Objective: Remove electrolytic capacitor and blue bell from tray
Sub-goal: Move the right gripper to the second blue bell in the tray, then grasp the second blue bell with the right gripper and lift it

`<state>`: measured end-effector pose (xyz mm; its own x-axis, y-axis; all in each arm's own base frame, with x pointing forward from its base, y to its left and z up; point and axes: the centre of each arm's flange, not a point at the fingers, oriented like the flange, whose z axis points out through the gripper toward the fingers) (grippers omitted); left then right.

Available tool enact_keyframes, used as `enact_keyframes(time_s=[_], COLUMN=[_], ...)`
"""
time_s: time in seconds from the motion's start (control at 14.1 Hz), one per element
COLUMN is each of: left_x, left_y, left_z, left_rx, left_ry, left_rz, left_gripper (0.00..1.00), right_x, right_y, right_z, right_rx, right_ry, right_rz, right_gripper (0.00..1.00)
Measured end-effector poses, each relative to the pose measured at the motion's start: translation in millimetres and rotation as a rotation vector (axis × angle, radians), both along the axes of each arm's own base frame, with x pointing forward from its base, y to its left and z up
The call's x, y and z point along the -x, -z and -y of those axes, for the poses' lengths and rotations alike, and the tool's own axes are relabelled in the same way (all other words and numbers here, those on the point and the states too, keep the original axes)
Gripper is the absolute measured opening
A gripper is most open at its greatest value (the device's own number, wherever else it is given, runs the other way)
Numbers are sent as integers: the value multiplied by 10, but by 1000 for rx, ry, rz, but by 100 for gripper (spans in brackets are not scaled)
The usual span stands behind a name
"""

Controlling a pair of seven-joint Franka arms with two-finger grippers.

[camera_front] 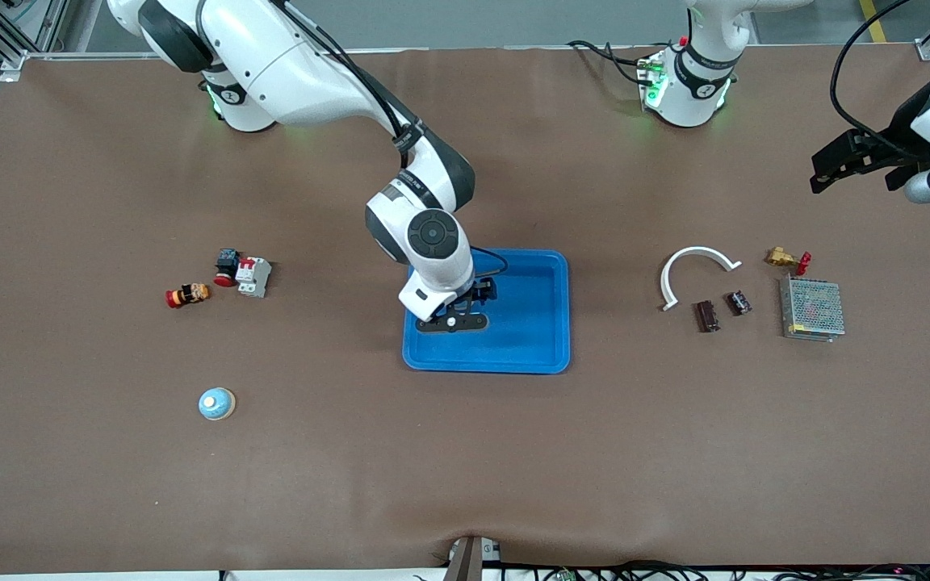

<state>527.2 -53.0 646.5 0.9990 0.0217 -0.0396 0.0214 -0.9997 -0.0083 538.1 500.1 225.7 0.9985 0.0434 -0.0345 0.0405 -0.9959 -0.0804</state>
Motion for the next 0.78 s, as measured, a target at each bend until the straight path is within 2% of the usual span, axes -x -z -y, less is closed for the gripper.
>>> enact_keyframes(time_s=[0.21, 0.78], left_x=[0, -4], left_y=[0, -3], left_z=[0, -2], left_rx=[0, 0], left_ry=[0, 0], left_rz=[0, 4], left_gripper=[100, 100], right_x=[100, 199], right_y=[163, 301], right_z=[-12, 3], right_rx=[-15, 1], right_ry=[-7, -25], right_rz=[16, 15], right_gripper=[100, 100])
